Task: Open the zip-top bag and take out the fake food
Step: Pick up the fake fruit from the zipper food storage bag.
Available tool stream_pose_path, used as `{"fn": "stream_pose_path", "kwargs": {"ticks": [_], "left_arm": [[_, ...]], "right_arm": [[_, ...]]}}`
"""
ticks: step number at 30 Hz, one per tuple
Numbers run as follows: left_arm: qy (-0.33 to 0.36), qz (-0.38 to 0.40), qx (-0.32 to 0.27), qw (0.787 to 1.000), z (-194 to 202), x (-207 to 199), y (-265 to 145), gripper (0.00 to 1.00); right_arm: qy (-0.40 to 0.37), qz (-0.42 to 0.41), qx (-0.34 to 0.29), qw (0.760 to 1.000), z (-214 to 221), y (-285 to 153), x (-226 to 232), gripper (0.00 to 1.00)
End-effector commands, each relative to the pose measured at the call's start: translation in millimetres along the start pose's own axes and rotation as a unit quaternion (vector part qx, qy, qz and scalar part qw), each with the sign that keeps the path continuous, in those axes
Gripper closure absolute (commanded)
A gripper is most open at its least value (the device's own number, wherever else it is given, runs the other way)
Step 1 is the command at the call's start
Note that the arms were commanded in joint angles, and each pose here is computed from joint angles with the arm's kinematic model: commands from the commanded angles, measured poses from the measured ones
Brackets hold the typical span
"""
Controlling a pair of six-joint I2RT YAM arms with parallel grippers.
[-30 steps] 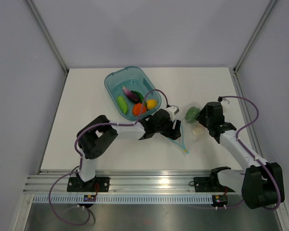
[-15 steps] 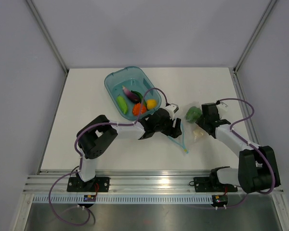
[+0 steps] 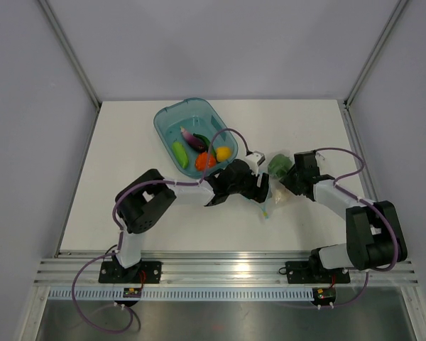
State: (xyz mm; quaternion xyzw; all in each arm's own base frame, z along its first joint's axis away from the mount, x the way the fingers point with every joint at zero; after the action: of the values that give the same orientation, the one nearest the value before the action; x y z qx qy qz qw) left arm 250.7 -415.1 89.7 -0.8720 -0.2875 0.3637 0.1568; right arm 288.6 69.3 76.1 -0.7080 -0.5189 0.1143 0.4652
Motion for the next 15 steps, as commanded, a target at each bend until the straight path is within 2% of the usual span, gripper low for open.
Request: {"fn": "stream_pose_path", "kwargs": {"ticks": [1,2,7,9,15], "left_arm": [[-0.002,0.028,-0.02,0.999,-5.8,-6.0,7.7,0.24],[-0.006,0.03,-0.019,0.999,-4.7,-6.1,9.0,0.23],[-0.016,0.043,-0.02,0.999,1.2,-5.0,13.7,0.23],[-0.02,0.046,-0.019,0.999,2.4,-5.5,13.3,0.23],[-0.023,0.035,-0.028,0.999,2.9,-0.8,11.5,0.23]], "right_arm": [[0.033,-0.084,0.018,0.996,-0.1,-0.8,28.3,0.6],[0.037,-0.104,0.036,0.993,4.3,-2.2,33.5,0.6],[0.038,-0.136,0.048,0.989,6.4,-4.7,42.3,0.61],[0.032,-0.129,0.038,0.99,2.3,-7.3,40.8,0.61],[0.015,-0.076,-0.039,0.996,-19.0,-30.8,22.4,0.5]]}}
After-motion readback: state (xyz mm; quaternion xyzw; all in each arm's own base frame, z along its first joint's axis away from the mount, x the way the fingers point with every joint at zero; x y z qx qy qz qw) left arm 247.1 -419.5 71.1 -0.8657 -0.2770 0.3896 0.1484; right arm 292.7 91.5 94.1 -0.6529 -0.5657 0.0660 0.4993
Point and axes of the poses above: each gripper's point midway between its finger pads, its own y axis out along the fingers, its own x axis along the line the jaws close on, z = x × y, the point moved 5 cm from there along -y, back along the fingers, and after that the axes turned 7 degrees about -y, right-handed, at the moved point
